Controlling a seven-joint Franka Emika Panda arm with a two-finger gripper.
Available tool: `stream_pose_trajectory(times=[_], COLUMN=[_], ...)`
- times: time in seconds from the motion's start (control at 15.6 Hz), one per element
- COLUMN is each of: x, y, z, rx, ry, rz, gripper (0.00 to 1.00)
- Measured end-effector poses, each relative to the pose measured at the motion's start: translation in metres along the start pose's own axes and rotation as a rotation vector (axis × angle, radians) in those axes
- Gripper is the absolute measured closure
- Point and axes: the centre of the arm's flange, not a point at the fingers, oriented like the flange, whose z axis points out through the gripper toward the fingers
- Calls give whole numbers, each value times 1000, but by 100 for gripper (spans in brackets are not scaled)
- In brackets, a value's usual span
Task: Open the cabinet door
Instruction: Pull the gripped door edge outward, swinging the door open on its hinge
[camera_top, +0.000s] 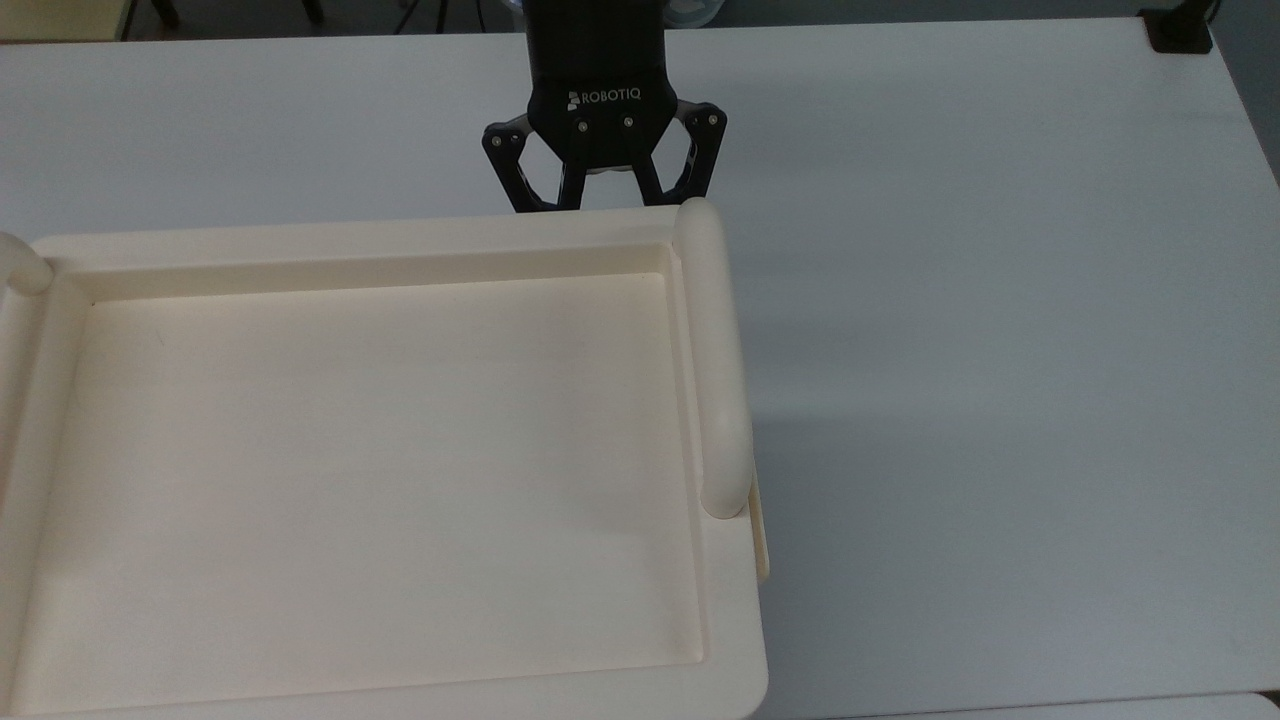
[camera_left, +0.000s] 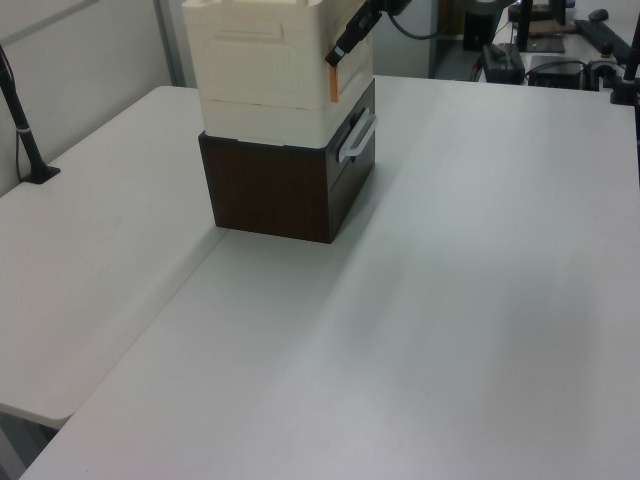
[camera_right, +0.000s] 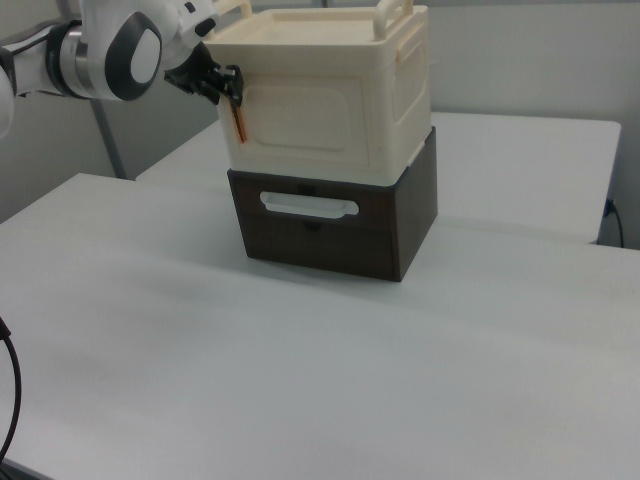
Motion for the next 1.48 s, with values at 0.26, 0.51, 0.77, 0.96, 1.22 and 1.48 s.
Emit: stream_pose_trajectory(times=[0.26, 0.51, 0.77, 0.96, 1.22, 1.48], x=[0, 0, 1, 1, 1, 0], y=[0, 6, 6, 6, 7, 7], z=[1, 0, 0, 0, -1, -2], rx=[-1, -13, -15, -15, -15, -15], ry=[5, 6, 7, 7, 8, 1], rz=[14, 40, 45, 45, 46, 47], gripper=[54, 79, 85, 85, 85, 85])
